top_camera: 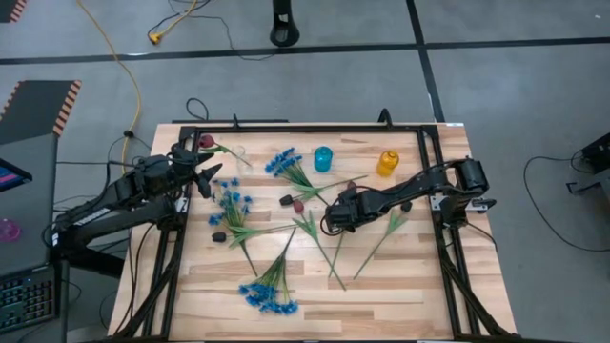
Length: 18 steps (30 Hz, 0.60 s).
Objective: Sort flowers into vase by color
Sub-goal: Put the right red flower into the transparent vase
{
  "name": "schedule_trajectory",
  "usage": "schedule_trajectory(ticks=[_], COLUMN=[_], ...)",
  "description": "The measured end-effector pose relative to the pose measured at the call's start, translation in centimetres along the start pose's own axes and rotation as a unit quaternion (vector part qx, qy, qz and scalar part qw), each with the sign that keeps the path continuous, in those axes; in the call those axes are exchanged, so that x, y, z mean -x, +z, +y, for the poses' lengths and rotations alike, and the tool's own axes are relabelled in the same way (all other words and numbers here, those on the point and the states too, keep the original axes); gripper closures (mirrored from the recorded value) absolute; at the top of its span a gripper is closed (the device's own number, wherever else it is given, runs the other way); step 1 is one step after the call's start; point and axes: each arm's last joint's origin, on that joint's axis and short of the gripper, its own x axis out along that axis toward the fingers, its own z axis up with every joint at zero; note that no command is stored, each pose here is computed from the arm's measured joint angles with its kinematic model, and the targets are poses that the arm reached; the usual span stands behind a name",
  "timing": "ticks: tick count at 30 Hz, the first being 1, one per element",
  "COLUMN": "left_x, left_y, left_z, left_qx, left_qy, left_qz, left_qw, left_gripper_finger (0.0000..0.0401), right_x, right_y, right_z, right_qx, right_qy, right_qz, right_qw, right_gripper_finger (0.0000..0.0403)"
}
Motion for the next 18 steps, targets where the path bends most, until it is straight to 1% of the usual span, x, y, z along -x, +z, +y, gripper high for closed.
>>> schedule_trajectory(ticks=[4, 13, 18], left_x=[0.0, 0.0, 0.0], left_y=[0.0, 0.0, 0.0], left_z=[0.0, 0.0, 0.0], left_qx=[0.000, 0.000, 0.000], left_qy=[0.000, 0.000, 0.000], left_qz=[0.000, 0.000, 0.000], left_qw=[1.000, 1.000, 1.000], left_gripper_finger=[0.0195, 0.0195, 0.0195], right_x=[0.4, 1.8, 3.2], right_y=[0.0, 0.4, 0.7], right_z=[-0.1, -0.3, -0.5], right_qx=[0.005, 0.039, 0.056], right_qy=[0.005, 0.021, 0.037], right_qz=[-0.001, -0.024, -0.048], right_qw=[1.000, 0.999, 0.997], right_gripper_finger=[0.0277, 0.0354, 0.0380])
